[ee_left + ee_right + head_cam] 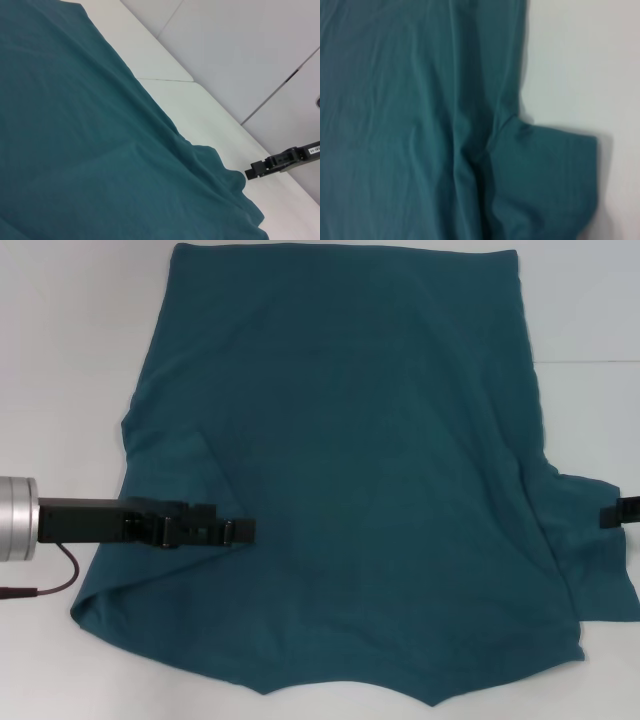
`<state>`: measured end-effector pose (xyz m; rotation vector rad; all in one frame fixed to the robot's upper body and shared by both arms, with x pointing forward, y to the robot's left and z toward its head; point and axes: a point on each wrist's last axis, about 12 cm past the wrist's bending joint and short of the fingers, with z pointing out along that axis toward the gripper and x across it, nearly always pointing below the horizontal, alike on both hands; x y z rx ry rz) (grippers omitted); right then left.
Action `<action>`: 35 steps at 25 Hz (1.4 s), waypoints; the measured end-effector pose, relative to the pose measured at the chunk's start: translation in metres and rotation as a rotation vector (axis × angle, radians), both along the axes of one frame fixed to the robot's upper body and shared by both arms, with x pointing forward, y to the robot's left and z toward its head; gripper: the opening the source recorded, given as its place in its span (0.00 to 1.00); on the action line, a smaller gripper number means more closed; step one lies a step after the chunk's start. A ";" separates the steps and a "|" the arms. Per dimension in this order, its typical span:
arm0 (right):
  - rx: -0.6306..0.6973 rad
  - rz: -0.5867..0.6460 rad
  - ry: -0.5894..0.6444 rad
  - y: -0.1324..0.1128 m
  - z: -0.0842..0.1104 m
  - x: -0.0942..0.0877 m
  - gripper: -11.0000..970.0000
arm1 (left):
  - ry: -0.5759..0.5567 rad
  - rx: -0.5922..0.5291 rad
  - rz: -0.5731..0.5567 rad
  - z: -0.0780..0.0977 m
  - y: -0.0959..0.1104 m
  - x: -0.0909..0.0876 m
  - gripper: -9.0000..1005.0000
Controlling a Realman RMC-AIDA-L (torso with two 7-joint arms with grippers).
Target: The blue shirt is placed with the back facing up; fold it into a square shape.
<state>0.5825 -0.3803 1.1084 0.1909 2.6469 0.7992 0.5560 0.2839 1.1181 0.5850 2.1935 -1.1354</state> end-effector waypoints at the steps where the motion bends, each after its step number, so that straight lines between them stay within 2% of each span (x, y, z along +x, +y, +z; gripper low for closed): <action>1: 0.000 0.001 -0.002 0.002 -0.001 0.001 0.86 | 0.000 0.000 0.001 0.000 0.000 0.000 0.96; 9: 0.005 0.017 0.005 0.013 -0.005 0.005 0.86 | -0.002 0.004 0.005 0.000 0.000 0.001 0.96; 33: 0.019 0.010 -0.007 0.025 -0.010 0.009 0.85 | -0.012 0.003 0.018 0.000 0.000 0.003 0.96; 35: 0.018 0.011 -0.007 0.025 -0.010 0.009 0.76 | -0.012 0.003 0.018 0.001 0.000 0.003 0.96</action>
